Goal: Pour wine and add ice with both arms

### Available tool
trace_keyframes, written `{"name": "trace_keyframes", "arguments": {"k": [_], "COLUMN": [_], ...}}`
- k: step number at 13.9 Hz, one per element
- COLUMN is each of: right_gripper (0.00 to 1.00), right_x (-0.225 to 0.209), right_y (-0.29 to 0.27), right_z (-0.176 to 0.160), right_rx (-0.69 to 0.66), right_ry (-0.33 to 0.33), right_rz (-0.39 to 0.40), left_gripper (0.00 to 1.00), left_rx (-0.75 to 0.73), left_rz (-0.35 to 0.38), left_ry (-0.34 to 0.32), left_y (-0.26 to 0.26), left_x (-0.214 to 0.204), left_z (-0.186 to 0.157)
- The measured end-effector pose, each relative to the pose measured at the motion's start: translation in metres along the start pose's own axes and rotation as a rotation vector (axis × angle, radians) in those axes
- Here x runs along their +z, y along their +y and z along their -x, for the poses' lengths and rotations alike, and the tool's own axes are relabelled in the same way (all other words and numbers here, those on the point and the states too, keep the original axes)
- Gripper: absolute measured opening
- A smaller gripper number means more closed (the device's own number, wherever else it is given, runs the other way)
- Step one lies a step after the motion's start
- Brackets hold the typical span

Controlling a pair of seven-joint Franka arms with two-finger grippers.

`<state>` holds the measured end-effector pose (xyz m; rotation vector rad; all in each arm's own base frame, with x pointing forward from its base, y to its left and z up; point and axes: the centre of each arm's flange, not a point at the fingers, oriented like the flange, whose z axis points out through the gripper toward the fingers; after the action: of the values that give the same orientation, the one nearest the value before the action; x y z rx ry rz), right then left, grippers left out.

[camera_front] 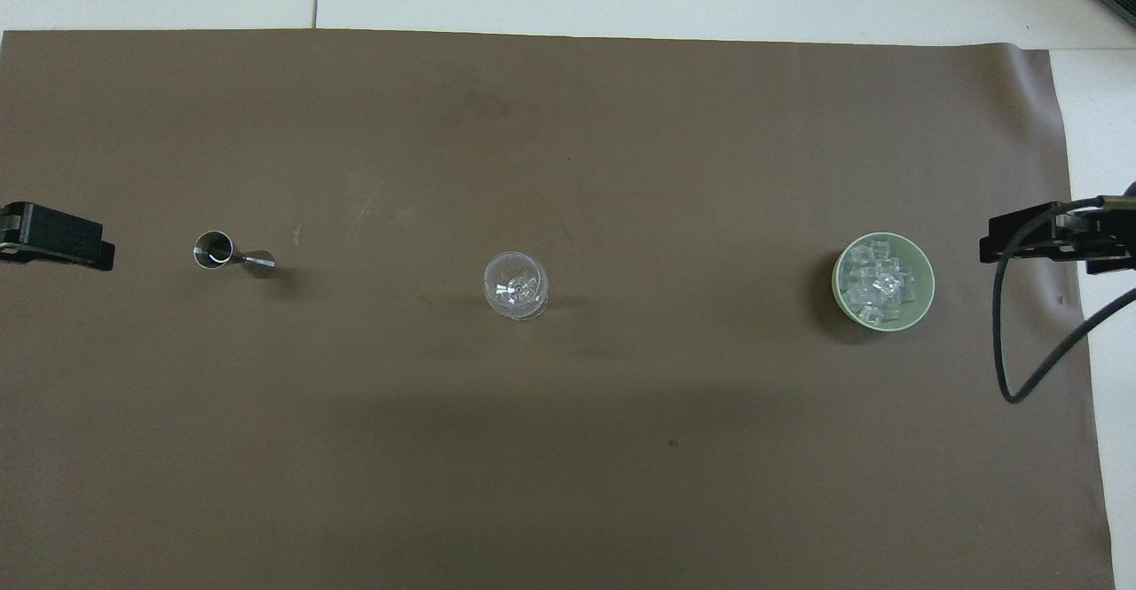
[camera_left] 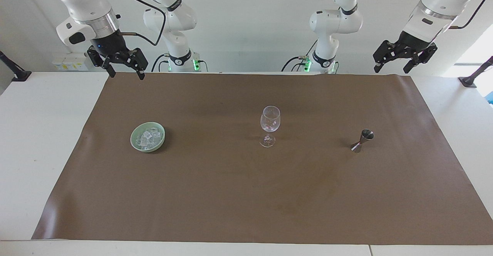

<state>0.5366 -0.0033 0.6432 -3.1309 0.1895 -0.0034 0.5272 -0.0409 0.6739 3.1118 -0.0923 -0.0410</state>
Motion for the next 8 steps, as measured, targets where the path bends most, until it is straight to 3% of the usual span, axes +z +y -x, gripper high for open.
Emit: {"name": "trace_keyframes", "arguments": {"k": [8], "right_gripper": [1.0], "right_x": [0.0], "right_y": [0.0], "right_z": [0.0], "right_rx": [0.0], "right_ry": [0.0], "right_rz": [0.0], "left_gripper": [1.0], "left_rx": [0.005], "left_rz": [0.0], "left_ry": [-0.011], "left_y": [0.0028], "left_x": [0.0055], "left_z": [-0.0006]}}
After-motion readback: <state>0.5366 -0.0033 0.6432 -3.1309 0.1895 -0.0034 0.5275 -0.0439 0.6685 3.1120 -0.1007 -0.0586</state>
